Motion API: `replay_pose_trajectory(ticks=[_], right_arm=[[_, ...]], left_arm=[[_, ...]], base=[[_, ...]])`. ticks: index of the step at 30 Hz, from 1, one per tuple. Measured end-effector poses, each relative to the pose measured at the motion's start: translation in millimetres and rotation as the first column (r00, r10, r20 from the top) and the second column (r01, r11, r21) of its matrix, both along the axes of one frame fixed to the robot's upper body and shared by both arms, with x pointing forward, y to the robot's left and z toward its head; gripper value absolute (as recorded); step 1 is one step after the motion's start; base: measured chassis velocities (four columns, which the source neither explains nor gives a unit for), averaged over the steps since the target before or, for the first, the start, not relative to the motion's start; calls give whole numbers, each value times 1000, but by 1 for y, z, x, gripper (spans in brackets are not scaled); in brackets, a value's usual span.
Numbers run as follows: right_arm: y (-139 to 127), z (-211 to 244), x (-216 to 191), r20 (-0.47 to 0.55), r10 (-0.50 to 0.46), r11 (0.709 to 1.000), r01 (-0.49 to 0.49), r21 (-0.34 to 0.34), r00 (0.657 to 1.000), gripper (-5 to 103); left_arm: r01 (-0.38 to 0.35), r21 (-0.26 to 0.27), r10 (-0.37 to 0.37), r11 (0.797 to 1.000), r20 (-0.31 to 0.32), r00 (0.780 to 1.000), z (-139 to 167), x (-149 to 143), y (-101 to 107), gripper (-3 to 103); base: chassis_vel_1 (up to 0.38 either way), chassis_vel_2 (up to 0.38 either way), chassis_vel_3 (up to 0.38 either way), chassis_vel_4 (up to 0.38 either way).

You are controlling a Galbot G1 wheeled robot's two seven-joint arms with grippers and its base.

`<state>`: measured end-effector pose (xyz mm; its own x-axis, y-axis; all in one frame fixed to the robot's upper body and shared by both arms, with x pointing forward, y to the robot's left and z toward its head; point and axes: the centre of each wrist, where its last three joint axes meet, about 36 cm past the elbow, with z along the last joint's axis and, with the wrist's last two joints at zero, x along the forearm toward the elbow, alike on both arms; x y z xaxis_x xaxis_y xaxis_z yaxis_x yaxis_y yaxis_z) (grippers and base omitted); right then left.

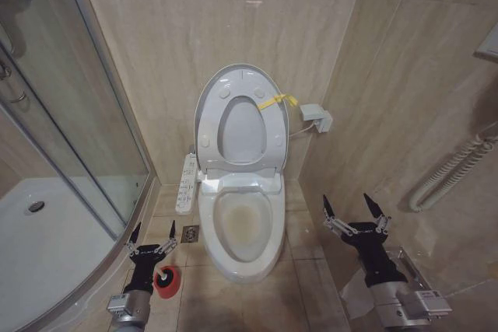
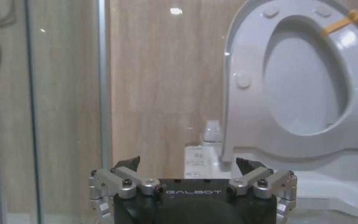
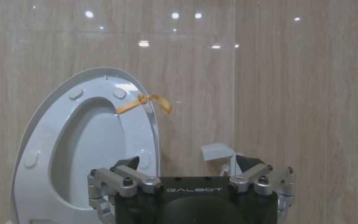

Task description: Open the toilet lid, clean the toilet bowl with a toilet brush, close the toilet lid, and flush.

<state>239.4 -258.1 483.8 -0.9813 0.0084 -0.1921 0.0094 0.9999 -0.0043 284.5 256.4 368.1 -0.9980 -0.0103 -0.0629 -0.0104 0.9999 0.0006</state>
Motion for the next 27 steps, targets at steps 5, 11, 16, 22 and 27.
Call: replay_pose_trajectory(ticks=[5, 11, 16, 22, 27], right_arm=[[0, 0, 0, 0, 0, 1000, 0, 0, 1000, 100], [0, 0, 0, 0, 0, 1000, 0, 0, 1000, 100], [0, 0, 0, 0, 0, 1000, 0, 0, 1000, 100], [0, 0, 0, 0, 0, 1000, 0, 0, 1000, 100], [0, 0, 0, 0, 0, 1000, 0, 0, 1000, 100]], left_arm=[[34, 15, -33, 999, -50, 998, 42, -21, -6, 100], [52, 40, -50, 998, -66, 997, 84, -35, -11, 100], [65, 38, -62, 997, -85, 994, 103, -45, -15, 100], [72, 20, -70, 997, -84, 994, 118, -58, -22, 100], [74, 7, -73, 997, -71, 995, 122, -66, -29, 100]], base=[[0, 0, 0, 0], [0, 0, 0, 0], [0, 0, 0, 0], [0, 0, 0, 0], [0, 0, 0, 0]])
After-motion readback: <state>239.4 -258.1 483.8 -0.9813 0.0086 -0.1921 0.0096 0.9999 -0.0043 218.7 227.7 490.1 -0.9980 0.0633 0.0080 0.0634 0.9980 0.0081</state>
